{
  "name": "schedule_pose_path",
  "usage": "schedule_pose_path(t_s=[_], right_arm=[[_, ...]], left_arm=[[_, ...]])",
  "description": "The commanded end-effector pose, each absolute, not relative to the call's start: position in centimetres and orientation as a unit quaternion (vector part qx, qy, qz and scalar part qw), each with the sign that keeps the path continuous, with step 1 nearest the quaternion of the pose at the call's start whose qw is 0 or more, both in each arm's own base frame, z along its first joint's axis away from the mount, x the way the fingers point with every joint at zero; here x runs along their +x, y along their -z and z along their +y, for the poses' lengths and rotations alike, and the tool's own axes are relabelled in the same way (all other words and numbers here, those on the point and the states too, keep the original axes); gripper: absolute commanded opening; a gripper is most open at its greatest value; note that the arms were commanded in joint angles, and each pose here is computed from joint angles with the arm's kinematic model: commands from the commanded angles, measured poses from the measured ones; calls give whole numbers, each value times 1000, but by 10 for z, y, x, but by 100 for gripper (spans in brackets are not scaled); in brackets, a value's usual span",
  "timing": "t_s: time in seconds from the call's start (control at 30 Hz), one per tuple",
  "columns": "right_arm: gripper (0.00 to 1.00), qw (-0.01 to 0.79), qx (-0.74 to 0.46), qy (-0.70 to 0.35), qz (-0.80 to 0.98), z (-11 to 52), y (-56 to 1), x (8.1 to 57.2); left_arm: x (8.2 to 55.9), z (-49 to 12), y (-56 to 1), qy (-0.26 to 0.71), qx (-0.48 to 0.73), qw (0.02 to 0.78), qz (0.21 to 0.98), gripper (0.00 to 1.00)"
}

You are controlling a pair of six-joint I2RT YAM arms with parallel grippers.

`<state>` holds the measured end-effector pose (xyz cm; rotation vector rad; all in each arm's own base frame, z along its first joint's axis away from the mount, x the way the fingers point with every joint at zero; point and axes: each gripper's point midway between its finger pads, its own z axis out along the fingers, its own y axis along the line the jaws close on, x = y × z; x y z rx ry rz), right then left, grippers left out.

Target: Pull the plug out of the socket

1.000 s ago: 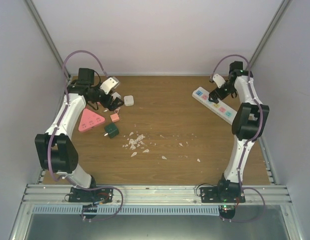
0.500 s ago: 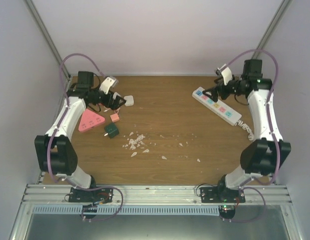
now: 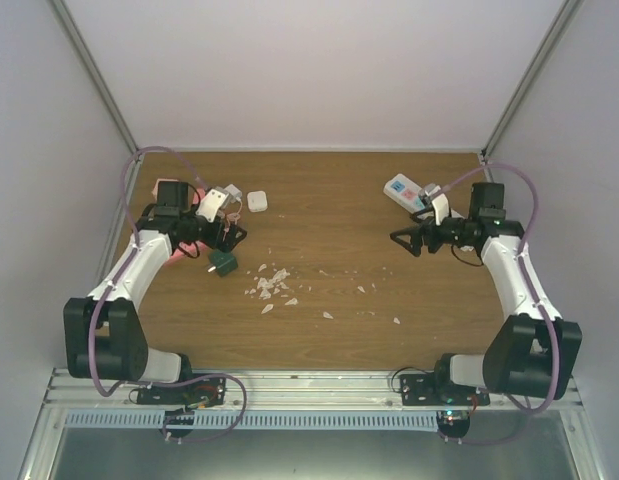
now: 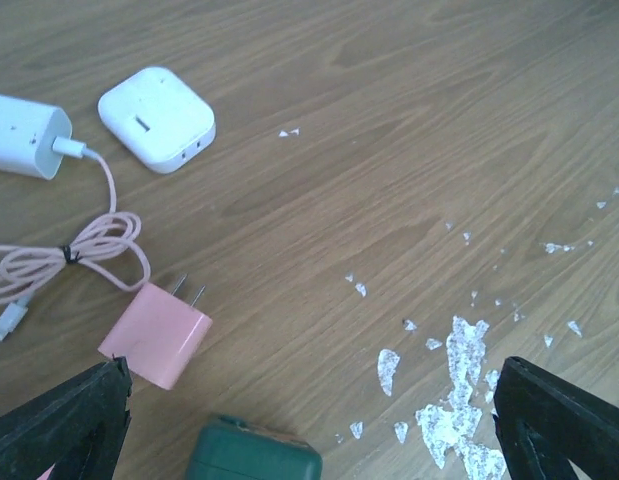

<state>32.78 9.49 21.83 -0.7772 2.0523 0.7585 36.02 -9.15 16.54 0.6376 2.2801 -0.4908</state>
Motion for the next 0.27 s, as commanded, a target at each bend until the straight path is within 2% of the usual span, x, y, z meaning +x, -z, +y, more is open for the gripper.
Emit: schedule_pose_path(t_s=[0.0,0.23], right_arm=[[100,405,-321,-301,802,97,-202,323],[100,408,-319,-304,800,98,-191,317]], left_arm=[[371,-81,-168,162,231,386,878,99],[367,-81,-168,160,239,394,873,99]])
